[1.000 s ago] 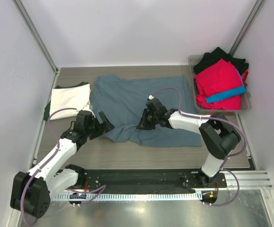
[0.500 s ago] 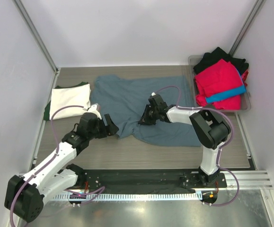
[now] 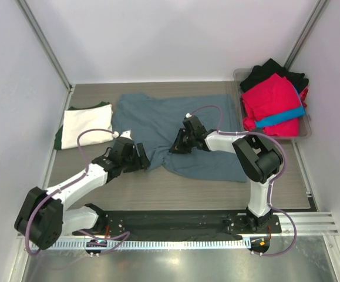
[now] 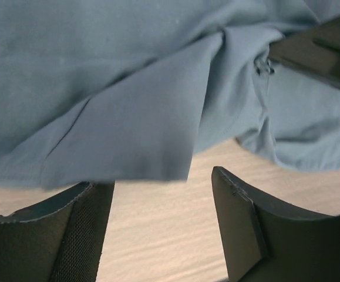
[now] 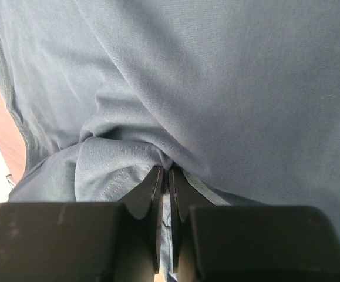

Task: Fold and stack the t-shirts
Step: Flatten the tshirt out

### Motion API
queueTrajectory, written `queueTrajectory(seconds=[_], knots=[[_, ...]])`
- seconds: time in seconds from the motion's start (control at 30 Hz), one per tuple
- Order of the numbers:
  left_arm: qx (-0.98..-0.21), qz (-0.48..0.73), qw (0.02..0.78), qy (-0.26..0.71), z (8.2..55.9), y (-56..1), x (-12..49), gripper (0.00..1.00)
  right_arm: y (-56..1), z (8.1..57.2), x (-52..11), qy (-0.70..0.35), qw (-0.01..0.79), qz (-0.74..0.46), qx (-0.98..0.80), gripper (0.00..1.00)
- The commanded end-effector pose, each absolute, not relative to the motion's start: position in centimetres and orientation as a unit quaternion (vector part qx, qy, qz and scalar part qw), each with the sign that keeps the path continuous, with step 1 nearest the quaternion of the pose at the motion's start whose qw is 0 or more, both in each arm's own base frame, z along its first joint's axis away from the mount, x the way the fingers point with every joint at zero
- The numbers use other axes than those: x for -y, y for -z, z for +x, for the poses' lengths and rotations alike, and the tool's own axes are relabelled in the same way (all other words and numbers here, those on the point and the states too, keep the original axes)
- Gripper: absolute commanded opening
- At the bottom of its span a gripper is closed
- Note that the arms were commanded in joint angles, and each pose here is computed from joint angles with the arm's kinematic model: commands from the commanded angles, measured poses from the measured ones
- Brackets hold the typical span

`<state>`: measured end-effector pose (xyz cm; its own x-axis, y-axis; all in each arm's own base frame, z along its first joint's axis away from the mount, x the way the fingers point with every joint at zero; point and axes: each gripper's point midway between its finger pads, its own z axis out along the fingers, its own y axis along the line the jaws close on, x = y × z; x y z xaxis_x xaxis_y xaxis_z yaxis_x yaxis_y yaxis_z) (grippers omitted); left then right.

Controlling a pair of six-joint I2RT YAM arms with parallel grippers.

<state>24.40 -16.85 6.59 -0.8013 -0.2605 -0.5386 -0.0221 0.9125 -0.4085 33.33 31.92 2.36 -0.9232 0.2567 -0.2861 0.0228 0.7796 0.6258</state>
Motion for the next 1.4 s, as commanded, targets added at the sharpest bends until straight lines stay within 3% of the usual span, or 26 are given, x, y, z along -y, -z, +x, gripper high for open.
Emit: queueTrajectory(seconds=[0.0,0.1,0.17,0.2,0.4,0.5,0.57,0.7,1.17,1.23,1.27,1.37], knots=[[-0.904,-0.097,0.347,0.231,27.9,-8.9,19.0,0.68,-2.8,33.4,-31.2,-0.315,0.198,0.06,-0.926,0.12],[-0.899,-0.097,0.343,0.255,29.5,-9.4,20.9,0.49,-3.3,32.8,-30.8,-0.316,0.202,0.056,-0.925,0.12],[-0.905,-0.098,0.333,0.246,29.7,-9.2,20.9,0.22,-3.9,32.6,-30.7,-0.32,0.206,0.053,-0.923,0.12],[-0.904,-0.098,0.335,0.246,29.9,-9.7,21.0,0.0,-3.7,32.1,-30.4,-0.317,0.202,0.049,-0.925,0.12],[-0.908,-0.096,0.33,0.239,26.7,-13.5,19.1,0.0,-6.0,29.6,-29.2,-0.322,0.22,0.02,-0.921,0.19],[-0.911,-0.101,0.32,0.238,24.0,-14.4,17.6,0.0,-7.0,28.2,-28.8,-0.318,0.23,0.005,-0.92,0.27],[-0.918,-0.111,0.302,0.232,22.6,-13.7,16.9,0.0,-7.3,27.6,-28.7,-0.31,0.238,-0.01,-0.921,0.38],[-0.921,-0.118,0.289,0.234,22.3,-12.3,16.9,0.0,-7.6,26.8,-28.4,-0.29,0.247,-0.026,-0.924,0.51],[-0.933,-0.136,0.222,0.248,31.2,-7.4,19.6,0.0,-9.6,26.1,-27.0,-0.274,0.271,-0.04,-0.922,0.53],[-0.933,-0.144,0.219,0.246,31.8,-7.0,19.2,0.05,-9.6,26.0,-26.7,-0.269,0.274,-0.039,-0.922,0.53],[-0.933,-0.141,0.211,0.254,31.5,-6.8,19.3,0.13,-9.7,25.9,-26.5,-0.268,0.275,-0.038,-0.923,0.53],[-0.93,-0.144,0.22,0.256,30.3,-7.0,18.8,0.58,-9.6,25.7,-26.0,-0.259,0.277,-0.037,-0.924,0.54]])
